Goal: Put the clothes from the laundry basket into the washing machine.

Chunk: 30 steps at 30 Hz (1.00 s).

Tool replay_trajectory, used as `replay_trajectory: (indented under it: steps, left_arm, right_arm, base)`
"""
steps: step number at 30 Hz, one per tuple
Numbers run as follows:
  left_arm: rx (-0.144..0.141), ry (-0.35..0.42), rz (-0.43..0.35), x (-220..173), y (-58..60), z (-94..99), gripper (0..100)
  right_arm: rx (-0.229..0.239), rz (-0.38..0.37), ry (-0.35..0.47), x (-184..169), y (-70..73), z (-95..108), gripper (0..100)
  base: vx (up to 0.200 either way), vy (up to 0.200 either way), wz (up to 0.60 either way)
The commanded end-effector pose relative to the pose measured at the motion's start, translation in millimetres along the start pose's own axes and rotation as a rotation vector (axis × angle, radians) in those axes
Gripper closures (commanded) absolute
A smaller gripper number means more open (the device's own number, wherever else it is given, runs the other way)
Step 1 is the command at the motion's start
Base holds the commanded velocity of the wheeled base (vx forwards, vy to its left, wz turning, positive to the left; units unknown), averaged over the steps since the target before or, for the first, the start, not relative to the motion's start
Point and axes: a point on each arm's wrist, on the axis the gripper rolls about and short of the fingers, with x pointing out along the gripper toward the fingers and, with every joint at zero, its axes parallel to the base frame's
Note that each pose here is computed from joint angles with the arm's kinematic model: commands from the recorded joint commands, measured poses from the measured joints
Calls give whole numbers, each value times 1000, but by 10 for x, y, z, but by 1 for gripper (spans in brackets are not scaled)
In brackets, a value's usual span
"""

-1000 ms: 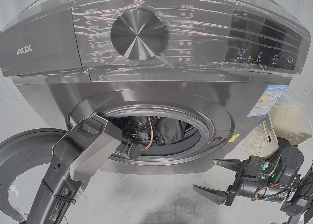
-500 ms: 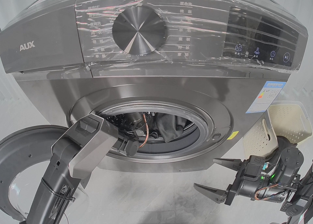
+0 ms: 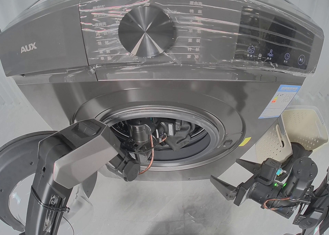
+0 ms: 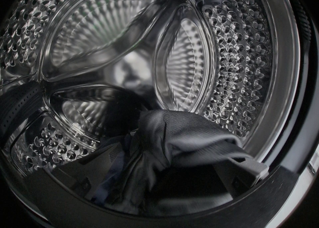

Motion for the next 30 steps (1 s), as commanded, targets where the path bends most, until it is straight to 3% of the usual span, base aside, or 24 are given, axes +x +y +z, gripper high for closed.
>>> replay_trajectory:
  steps: [1,6,7,10,15,18,22,28,29,30]
  left_arm:
    - [7,15,-12,-108,-38,84,0]
    - [21,100,-50,-291,-68,-71,0]
    - [20,123,-93,-371,-103,-91,0]
    - [17,139,-152,-426,-170,-113,0]
    - [18,134,-155,-294,-182,-253,0]
    - [26,124,-144,-189,-147,-332,0]
    - [70,109,-115,-31,-19,-472,0]
    - [76,103,-100,56,40,-536,0]
    - [77,106,-100,54,40,-541,100]
    - [77,108,-102,54,40,-542,100]
  right_arm:
    - [11,29,12,7,92,-33,0]
    - [12,31,9,14,89,-27,0]
    - [15,29,3,26,87,-15,0]
    - [16,35,-2,34,101,-6,0]
    - [13,34,10,35,100,-30,0]
    - [13,35,10,34,103,-31,0]
    - [15,39,8,34,108,-26,0]
    - [15,39,8,39,109,-26,0]
    - [13,41,5,39,114,-21,0]
    - [13,41,6,41,114,-24,0]
  base:
    - [0,0,0]
    - [0,0,0]
    - [0,0,0]
    - [0,0,0]
    - [0,0,0]
    - [0,0,0]
    - [0,0,0]
    - [0,0,0]
    - [0,0,0]
    - [0,0,0]
